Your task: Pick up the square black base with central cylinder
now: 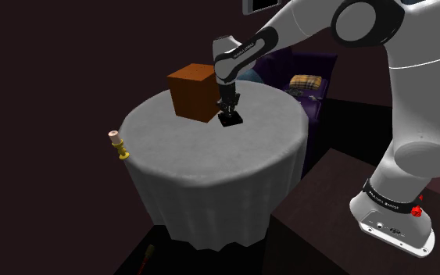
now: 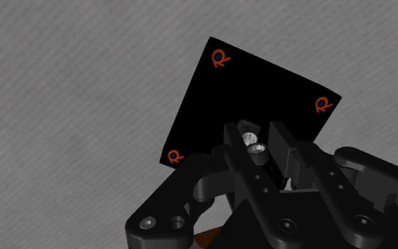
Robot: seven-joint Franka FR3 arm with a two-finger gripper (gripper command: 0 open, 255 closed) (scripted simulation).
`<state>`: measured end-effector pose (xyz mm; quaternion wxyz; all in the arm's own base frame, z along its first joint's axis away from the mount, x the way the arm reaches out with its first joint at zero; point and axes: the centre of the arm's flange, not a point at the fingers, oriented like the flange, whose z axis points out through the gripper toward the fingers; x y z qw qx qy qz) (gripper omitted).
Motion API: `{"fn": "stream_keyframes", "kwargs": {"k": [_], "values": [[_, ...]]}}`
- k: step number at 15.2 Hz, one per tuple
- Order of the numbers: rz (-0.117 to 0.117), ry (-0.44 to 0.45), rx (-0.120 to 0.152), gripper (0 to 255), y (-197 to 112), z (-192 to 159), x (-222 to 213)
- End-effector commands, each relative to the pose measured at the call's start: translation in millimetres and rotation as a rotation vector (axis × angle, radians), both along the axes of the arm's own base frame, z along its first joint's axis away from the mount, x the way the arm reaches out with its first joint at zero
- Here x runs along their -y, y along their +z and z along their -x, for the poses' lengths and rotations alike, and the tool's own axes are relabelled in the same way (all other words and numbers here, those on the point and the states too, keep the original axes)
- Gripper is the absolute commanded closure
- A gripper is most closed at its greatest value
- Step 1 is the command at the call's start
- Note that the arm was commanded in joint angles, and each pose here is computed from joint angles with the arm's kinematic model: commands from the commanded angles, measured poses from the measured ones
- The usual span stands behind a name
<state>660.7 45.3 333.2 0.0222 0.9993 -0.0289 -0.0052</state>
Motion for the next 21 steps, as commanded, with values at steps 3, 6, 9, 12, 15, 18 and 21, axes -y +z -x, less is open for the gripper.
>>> {"fn": "stream_keyframes", "kwargs": {"k": [3, 6, 9, 12, 15, 18, 21], "values": [[0.000, 0.000, -0.001, 255, -1, 0, 0], [0.000, 0.000, -0.001, 255, 10, 0, 0], [0.000, 0.000, -0.001, 255, 26, 0, 0], [0.000, 0.000, -0.001, 255, 42, 0, 0], [0.000, 0.000, -0.001, 255, 57, 0, 0], [0.000, 0.000, -0.001, 255, 73, 0, 0], [0.000, 0.000, -0.001, 255, 79, 0, 0]]}}
